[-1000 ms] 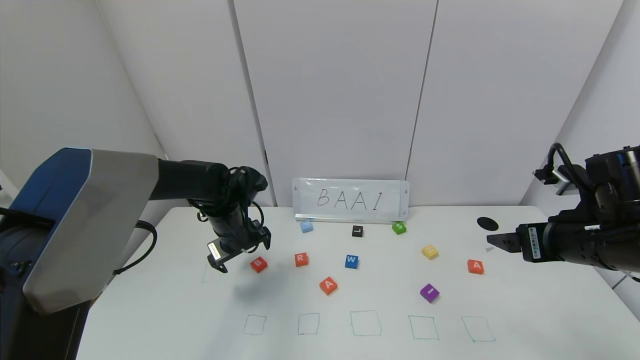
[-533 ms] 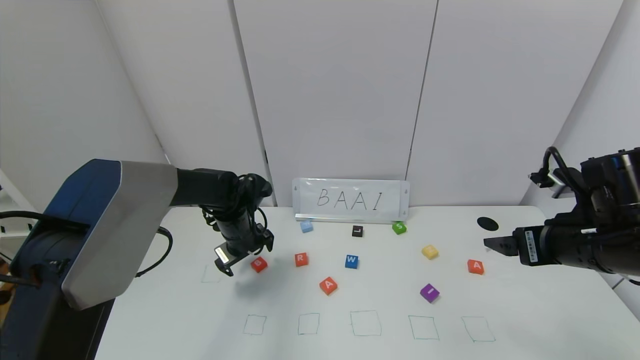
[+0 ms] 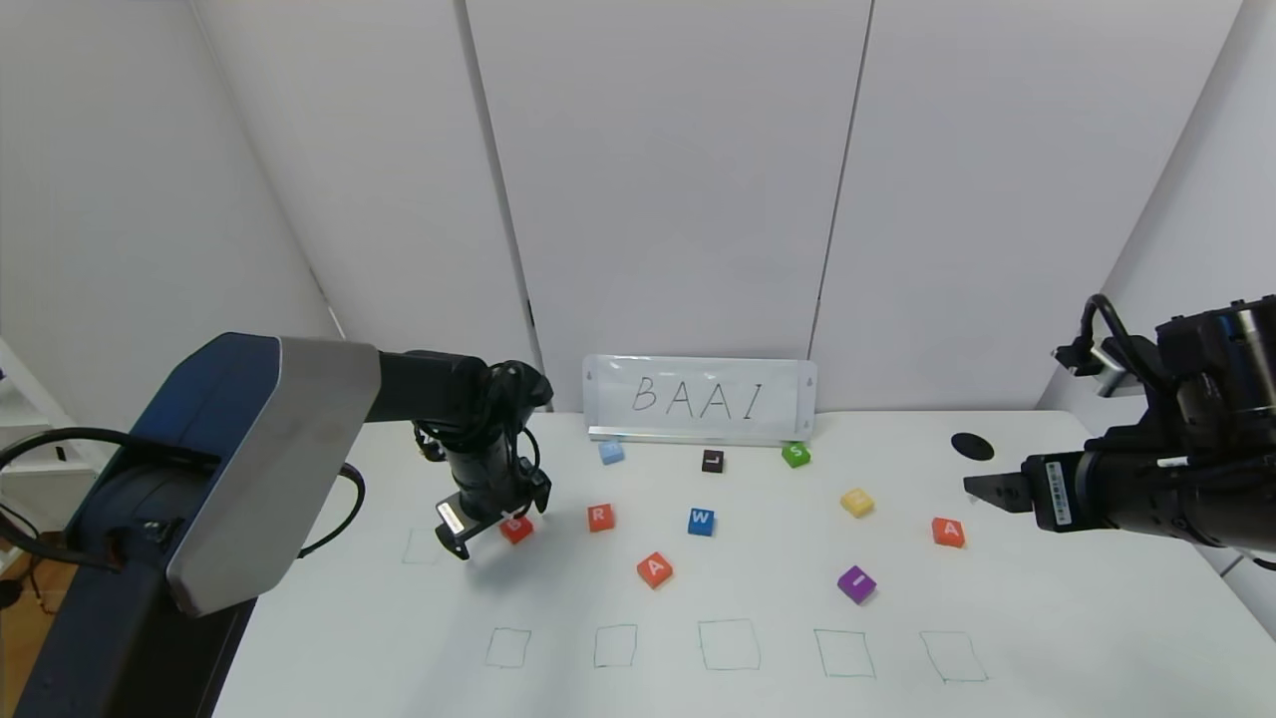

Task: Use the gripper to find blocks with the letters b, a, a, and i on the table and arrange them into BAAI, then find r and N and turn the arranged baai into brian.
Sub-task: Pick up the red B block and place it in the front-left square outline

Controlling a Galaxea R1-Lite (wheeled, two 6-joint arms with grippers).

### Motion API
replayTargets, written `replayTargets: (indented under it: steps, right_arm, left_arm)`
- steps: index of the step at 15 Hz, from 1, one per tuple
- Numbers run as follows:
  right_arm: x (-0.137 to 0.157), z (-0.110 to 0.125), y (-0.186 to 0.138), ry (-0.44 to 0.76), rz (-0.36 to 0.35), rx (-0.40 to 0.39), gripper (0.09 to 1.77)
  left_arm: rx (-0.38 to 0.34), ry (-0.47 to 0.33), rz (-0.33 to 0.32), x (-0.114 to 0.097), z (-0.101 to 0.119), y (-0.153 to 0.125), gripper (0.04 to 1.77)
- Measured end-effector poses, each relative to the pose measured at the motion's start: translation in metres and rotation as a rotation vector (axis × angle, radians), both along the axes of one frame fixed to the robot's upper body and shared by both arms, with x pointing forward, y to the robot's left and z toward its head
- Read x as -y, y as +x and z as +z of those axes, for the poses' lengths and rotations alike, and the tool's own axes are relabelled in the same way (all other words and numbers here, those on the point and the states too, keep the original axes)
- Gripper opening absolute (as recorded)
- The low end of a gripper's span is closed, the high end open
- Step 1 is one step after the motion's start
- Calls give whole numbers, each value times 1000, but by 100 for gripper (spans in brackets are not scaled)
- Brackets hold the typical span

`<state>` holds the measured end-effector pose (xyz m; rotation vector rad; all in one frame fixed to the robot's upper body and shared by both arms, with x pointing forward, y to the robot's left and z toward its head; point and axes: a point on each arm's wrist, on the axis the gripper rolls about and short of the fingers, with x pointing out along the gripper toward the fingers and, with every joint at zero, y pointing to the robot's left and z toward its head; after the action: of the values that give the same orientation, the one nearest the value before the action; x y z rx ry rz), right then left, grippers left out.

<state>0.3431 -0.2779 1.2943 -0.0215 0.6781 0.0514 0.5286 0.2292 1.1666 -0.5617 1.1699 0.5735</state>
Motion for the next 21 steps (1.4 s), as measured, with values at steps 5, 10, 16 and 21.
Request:
replayTargets:
  steps: [5, 10, 16, 21]
  right_arm:
    - [0, 0, 0, 0, 1, -1, 171]
    - [-2, -1, -1, -1, 7, -4, 171]
    - [-2, -2, -1, -2, 9, -5, 171]
    - [-2, -1, -2, -1, 11, -4, 171]
  left_arm:
    - [-4, 5, -2, 2, -3, 1, 113]
    - [4, 6, -6, 3, -3, 3, 50]
    - [9, 11, -5, 4, -3, 4, 50]
    - [9, 12, -7, 3, 2, 2, 50]
